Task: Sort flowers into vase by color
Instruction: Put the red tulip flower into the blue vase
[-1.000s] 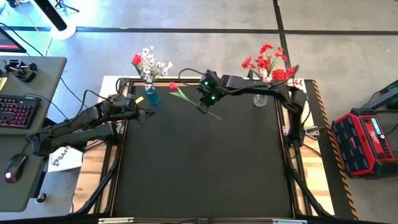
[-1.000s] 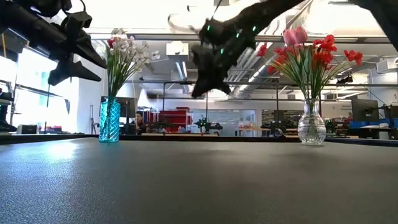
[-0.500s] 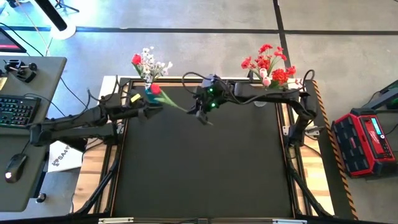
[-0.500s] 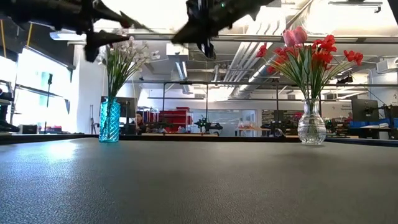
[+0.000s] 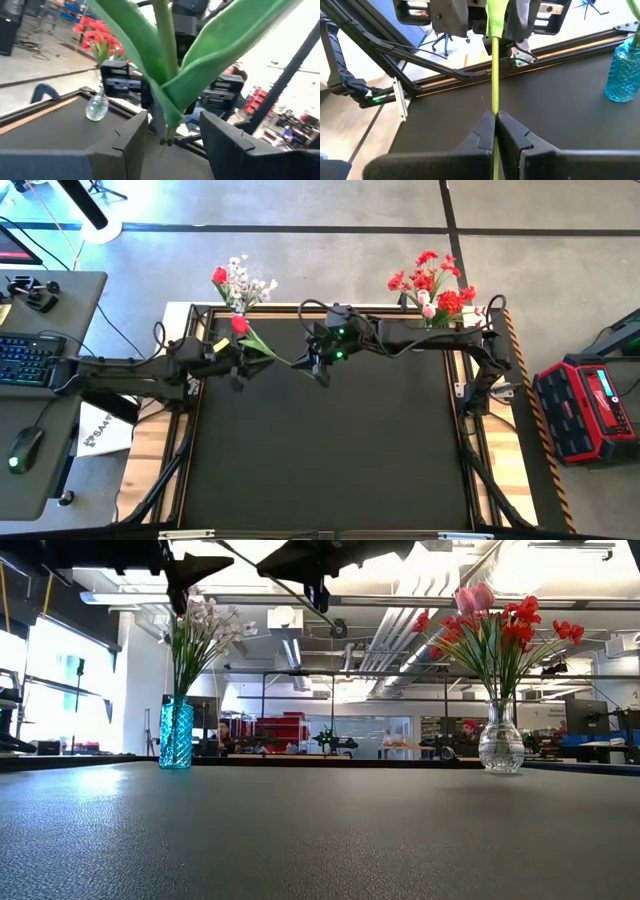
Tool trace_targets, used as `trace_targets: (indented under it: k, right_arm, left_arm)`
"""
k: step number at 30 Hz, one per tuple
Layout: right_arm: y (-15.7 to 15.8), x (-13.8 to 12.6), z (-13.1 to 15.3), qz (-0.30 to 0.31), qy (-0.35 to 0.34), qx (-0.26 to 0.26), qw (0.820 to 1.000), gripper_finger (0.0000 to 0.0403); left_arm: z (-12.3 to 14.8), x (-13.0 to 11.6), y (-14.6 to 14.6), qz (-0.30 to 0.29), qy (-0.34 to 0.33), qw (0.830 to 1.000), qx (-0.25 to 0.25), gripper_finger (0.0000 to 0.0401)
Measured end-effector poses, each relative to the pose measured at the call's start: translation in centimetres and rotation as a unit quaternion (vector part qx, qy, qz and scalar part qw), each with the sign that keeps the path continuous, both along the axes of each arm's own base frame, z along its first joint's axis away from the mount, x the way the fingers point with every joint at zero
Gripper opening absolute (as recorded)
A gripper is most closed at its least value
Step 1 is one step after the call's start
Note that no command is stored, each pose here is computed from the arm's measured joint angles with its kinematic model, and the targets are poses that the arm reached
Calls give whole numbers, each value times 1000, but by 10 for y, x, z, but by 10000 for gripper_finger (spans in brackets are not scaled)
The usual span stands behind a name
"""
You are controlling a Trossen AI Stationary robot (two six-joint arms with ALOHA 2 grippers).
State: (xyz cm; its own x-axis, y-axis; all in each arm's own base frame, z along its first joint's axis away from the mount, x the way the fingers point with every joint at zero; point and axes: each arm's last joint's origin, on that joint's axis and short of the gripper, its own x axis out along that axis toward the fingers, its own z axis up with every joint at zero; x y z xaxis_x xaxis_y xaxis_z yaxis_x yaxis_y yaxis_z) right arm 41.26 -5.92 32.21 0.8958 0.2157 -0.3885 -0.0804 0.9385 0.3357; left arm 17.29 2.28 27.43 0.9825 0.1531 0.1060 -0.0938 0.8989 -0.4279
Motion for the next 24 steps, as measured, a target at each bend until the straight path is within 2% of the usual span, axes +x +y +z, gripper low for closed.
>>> trace_targets:
  k: [4, 13, 20, 24]
  right_arm:
    - [0, 0, 0, -2, 0, 4, 1000, 0]
    - [0, 1, 1, 1, -7, 7, 1000, 0]
    - [0, 0, 1, 3, -5, 5, 1000, 1]
    - [-1, -1, 0, -10, 7, -7, 1000, 32]
  left_arm:
    - [-1, 1, -2, 9, 5, 1000, -2, 130]
    - [0, 1, -3, 37, 3, 999, 7, 9]
    - [0, 0, -2, 42, 3, 999, 8, 4]
    - [0, -2, -2, 53, 10, 998, 30, 2]
